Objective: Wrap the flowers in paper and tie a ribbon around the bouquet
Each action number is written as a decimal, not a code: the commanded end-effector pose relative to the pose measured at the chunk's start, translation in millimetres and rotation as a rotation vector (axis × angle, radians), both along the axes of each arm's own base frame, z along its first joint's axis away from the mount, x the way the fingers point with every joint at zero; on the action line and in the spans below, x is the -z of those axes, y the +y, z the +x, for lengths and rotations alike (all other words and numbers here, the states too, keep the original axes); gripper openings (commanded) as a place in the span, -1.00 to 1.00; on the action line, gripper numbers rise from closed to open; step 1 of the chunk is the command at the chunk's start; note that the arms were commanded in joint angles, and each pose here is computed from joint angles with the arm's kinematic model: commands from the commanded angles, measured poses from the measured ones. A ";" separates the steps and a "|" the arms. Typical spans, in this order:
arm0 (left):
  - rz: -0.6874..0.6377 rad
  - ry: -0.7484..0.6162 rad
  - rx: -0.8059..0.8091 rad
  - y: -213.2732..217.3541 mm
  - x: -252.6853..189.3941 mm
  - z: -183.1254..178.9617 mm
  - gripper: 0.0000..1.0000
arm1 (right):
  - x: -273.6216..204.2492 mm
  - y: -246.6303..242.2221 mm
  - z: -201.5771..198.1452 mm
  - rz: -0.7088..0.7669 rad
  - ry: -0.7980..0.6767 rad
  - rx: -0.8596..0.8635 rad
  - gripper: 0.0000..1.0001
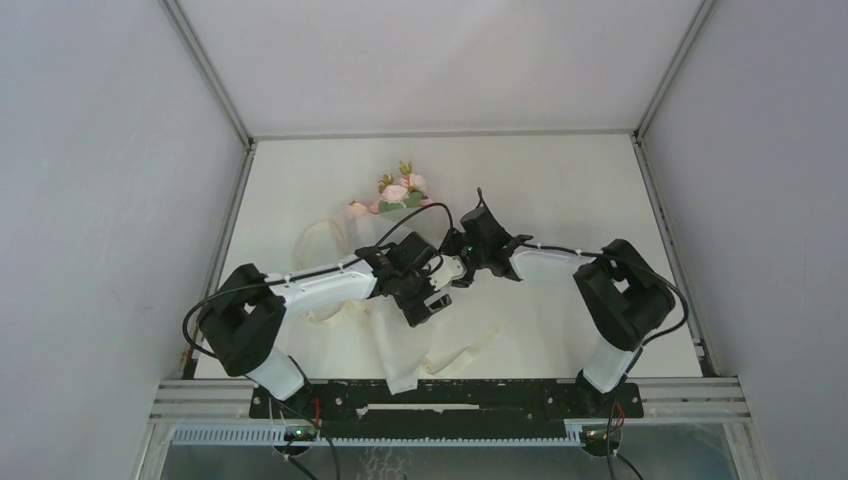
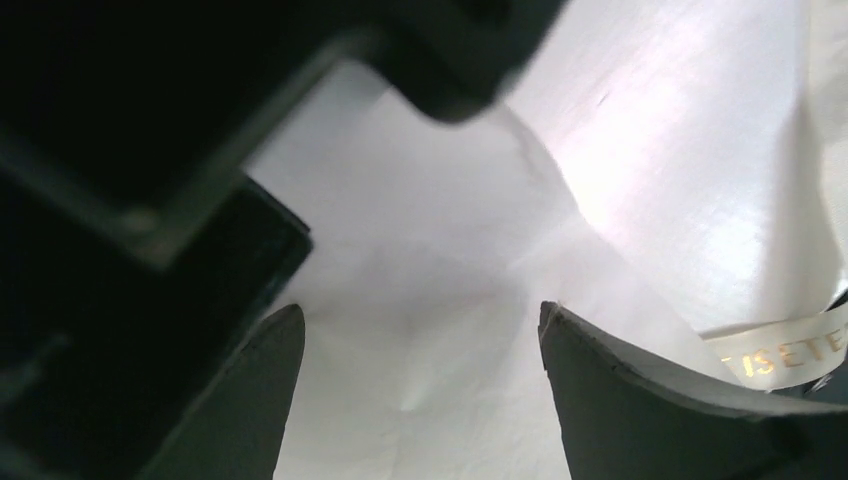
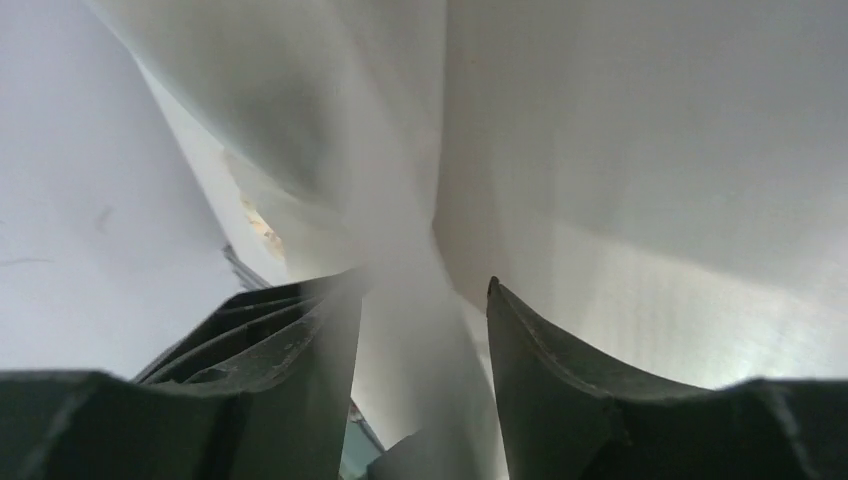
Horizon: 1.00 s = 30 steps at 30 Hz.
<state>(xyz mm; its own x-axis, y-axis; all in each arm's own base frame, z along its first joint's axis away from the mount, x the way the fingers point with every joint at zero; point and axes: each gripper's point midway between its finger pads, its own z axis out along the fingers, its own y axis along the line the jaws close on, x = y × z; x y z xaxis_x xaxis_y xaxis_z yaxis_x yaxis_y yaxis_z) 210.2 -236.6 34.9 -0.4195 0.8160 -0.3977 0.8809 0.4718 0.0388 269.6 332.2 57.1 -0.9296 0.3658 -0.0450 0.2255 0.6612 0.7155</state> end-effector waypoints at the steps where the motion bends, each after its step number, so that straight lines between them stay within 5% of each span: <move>1: 0.119 0.116 -0.093 33.7 24.3 -14.6 0.81 | -55.2 -33.6 -8.7 -0.052 -0.174 -0.132 0.17; 8: 0.100 0.144 -0.092 32.0 24.9 -18.2 0.83 | -74.5 -112.7 -27.0 -0.307 -0.261 -0.091 0.31; 17: 0.090 0.187 -0.128 33.6 28.6 -16.1 0.84 | -103.5 -133.4 -67.8 -0.263 -0.402 -0.177 0.31; 23: 0.059 0.228 -0.169 34.7 29.6 -10.9 0.83 | -55.6 -126.8 -109.8 -0.319 -0.322 -0.149 0.30; 30: 0.026 0.218 -0.157 31.8 24.2 -12.0 0.84 | -19.6 -71.4 -161.0 -0.386 -0.488 -0.572 0.48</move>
